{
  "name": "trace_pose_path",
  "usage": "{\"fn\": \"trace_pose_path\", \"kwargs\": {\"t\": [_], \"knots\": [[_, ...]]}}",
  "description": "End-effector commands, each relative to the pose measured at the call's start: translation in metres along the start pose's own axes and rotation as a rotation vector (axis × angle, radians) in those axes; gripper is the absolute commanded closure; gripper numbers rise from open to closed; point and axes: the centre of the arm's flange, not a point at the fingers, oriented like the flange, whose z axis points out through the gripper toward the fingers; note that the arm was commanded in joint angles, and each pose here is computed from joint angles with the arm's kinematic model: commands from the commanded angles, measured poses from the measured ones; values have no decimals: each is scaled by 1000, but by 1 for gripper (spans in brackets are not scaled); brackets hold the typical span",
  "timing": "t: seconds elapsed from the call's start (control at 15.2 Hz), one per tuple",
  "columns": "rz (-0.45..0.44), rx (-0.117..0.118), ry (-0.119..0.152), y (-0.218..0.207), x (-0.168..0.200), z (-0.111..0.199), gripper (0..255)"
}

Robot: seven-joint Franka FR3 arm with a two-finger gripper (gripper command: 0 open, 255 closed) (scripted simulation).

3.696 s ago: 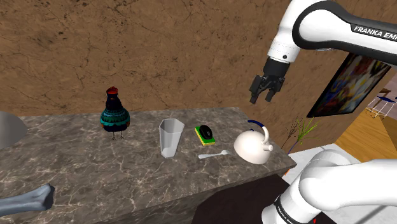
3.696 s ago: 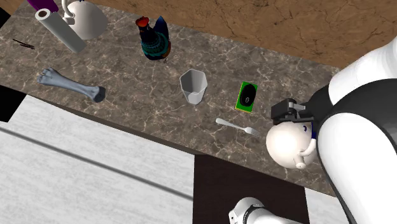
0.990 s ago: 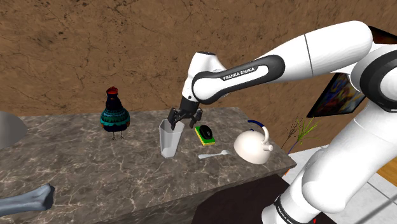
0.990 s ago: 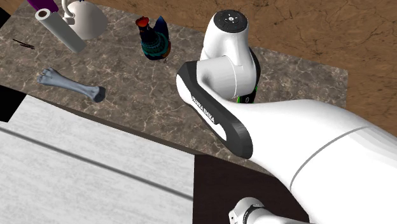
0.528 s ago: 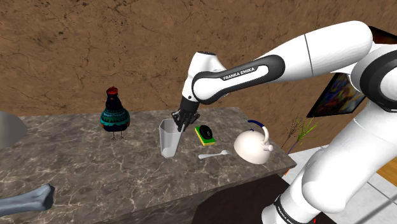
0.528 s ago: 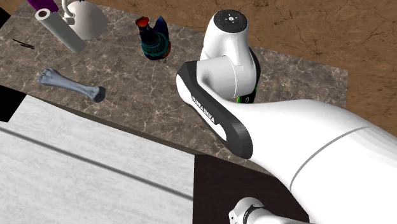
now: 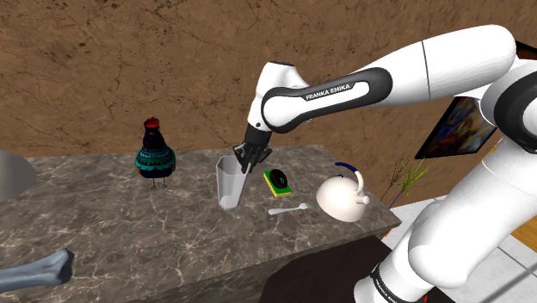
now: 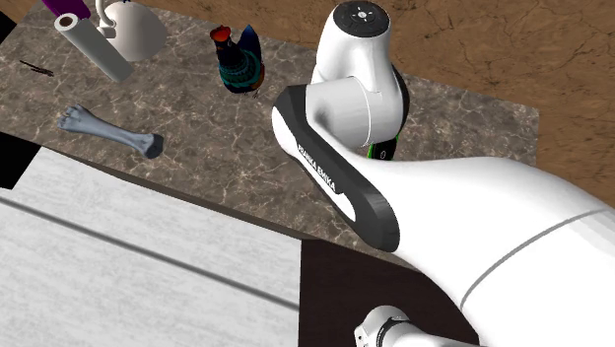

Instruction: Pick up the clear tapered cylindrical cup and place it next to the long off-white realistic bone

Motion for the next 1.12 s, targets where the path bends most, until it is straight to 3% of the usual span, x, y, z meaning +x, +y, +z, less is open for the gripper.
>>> {"fn": "trace_pose_path", "kwargs": {"t": [0.0, 1.06], "knots": [[0, 0, 0, -2, 0, -11, 255], [0, 0, 0, -12, 3, -94, 255]]}}
